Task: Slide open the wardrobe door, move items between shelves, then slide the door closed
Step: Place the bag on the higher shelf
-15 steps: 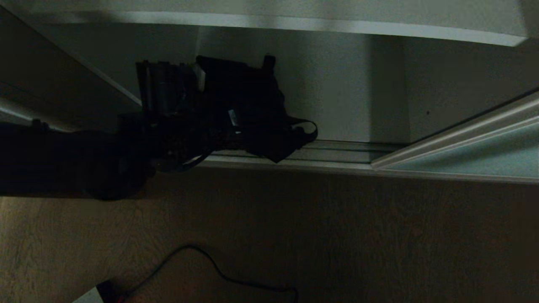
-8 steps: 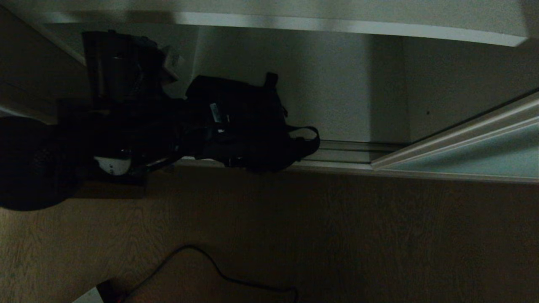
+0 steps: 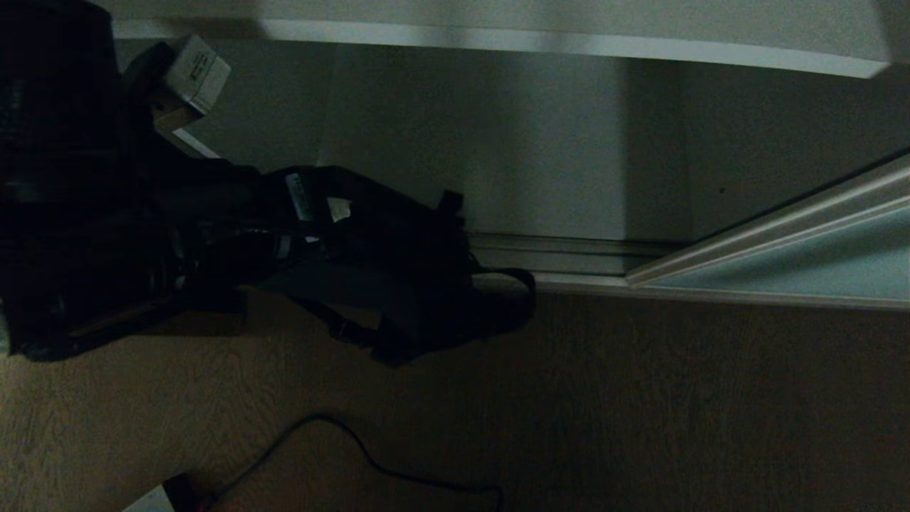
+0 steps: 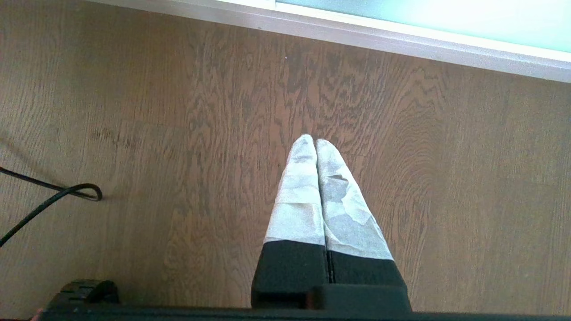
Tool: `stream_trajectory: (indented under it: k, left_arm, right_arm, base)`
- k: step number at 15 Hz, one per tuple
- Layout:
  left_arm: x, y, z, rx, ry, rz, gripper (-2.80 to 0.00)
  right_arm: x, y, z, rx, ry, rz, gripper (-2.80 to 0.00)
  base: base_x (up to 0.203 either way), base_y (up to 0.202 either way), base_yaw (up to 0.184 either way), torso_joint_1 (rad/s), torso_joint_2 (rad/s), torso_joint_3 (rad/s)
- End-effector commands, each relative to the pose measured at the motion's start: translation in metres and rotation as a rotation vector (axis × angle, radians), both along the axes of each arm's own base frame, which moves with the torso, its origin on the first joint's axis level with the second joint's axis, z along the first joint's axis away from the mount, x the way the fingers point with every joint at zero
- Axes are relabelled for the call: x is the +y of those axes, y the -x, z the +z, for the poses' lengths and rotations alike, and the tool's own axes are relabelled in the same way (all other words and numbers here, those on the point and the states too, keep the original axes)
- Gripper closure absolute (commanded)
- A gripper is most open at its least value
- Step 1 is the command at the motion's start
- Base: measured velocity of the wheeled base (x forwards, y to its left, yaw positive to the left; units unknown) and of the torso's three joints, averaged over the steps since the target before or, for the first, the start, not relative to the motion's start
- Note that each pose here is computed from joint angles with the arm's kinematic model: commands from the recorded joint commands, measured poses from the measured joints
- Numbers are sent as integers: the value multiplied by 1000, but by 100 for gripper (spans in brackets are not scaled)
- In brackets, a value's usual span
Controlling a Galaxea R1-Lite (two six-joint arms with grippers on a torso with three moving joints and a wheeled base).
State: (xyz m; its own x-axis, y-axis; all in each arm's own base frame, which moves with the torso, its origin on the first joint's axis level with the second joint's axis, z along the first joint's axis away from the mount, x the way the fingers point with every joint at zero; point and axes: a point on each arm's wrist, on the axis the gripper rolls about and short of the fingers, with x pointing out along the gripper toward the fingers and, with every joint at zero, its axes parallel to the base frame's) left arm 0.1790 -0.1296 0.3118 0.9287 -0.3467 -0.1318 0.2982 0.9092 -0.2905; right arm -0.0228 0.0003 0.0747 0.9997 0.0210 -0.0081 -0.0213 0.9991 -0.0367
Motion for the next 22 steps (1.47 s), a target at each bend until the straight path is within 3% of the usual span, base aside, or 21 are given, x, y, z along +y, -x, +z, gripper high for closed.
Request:
stream_trajectory:
  k: [1,5,7,9,15,17,20,21,22]
  left_arm:
    - [13,22,7,-25,19,-15,0]
    - [36,52,10,-61,-1,-24,0]
    - [47,60,11,-76,-70,-8,0]
    - [48,58,6,-55,-77,-13,0]
    - [22,17,-55,190,-183,-2,0]
    - [2,-12,-88,306,-245,7,0]
    - [-23,-58,-134,401,-313,61,0]
    - [-30,-72,-149,429,-335,71,-280]
    - [-37,-83,-161,451,-355,76,-280]
  right_arm:
    - [0,0,0,-2,0,0,0]
    - [0,0,0,-2,0,0,0]
    - [0,0,0,-1,0,0,0]
    - [0,0,0,-2,0,0,0]
    - [0,0,0,-2,0,0,0]
    - [0,0,0,-2,0,0,0]
    - [0,0,0,-2,0,0,0]
    - [0,0,0,-2,0,0,0]
    - [0,0,0,0,0,0,0]
  base:
    - [0,0,0,0,0,0]
    - [0,0,0,0,0,0]
    - [0,0,0,0,0,0]
    - [0,0,0,0,0,0]
    - [0,0,0,0,0,0]
    - [0,0,0,0,0,0]
    - [0,0,0,0,0,0]
    - [0,0,0,0,0,0]
    - [0,0,0,0,0,0]
